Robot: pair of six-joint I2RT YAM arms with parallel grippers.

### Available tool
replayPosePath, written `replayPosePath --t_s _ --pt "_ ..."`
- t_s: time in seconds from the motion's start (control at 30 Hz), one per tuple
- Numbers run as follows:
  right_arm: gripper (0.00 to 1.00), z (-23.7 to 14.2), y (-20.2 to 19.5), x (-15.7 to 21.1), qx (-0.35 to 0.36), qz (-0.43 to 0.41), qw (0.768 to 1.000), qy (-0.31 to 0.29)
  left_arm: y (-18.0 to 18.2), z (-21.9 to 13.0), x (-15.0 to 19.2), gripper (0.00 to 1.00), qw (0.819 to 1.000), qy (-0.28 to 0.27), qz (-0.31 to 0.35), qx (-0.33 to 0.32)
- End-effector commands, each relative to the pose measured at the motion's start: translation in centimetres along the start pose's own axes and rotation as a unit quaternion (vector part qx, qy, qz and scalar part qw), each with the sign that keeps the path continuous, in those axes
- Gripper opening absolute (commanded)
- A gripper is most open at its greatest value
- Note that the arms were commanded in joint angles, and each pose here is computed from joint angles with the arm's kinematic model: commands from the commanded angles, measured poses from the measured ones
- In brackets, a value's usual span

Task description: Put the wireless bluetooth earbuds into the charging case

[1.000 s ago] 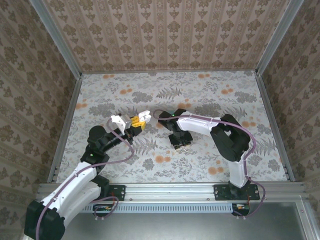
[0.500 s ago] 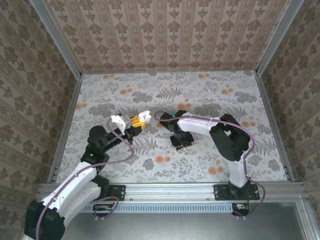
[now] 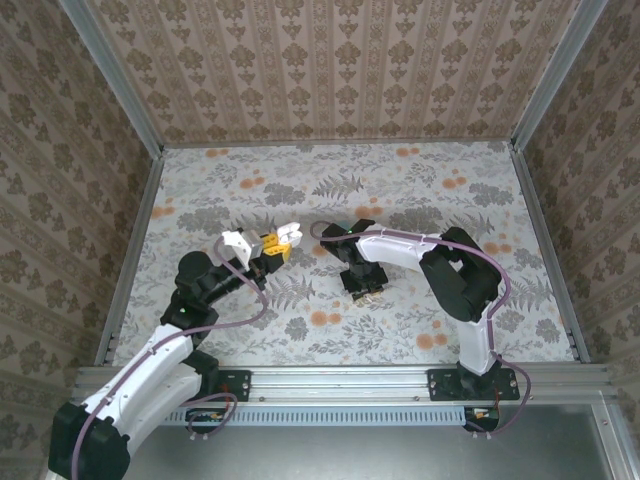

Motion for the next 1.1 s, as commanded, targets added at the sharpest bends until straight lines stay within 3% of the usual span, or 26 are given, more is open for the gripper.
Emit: replayPosePath --t_s 0.0,0.37,0.67,0.87,1.07 --pt "0.28 1.6 -0.4 0.0 0.003 0.004 1.0 0.004 -0.1 -0.3 -0.3 0.0 1.0 -0.01 0.006 0.001" --pt "0.26 -5.2 -1.4 0.6 -0.026 0.024 0.995 -0.098 0.0 -0.2 -0.6 0.0 1.0 -0.014 0.008 0.004" --pt "0.26 -11.9 -2.1 1.9 -0.105 0.04 0.97 -0.217 0.0 0.2 -1.2 0.0 1.0 -0.018 0.01 0.015" --pt "0.27 -17.2 -2.6 3.2 -0.188 0.046 0.925 -0.328 -0.1 0.7 -1.7 0.0 0.999 -0.026 0.01 0.034" --pt "0.26 -22.4 -2.0 4.4 -0.326 0.004 0.839 -0.435 -0.4 1.1 -2.6 0.0 0.996 -0.041 0.004 0.078"
Point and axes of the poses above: each hand's point on the last joint's axis, 136 mm out from that joint toward the fingers, its own z axis out along the fingers, its own y axis along the line the jaws close on, x = y × z, the point moved 10 cm from there along -z, back along the fingers, and after that the axes turned 5 degrees about -z, right-handed, at the moved point
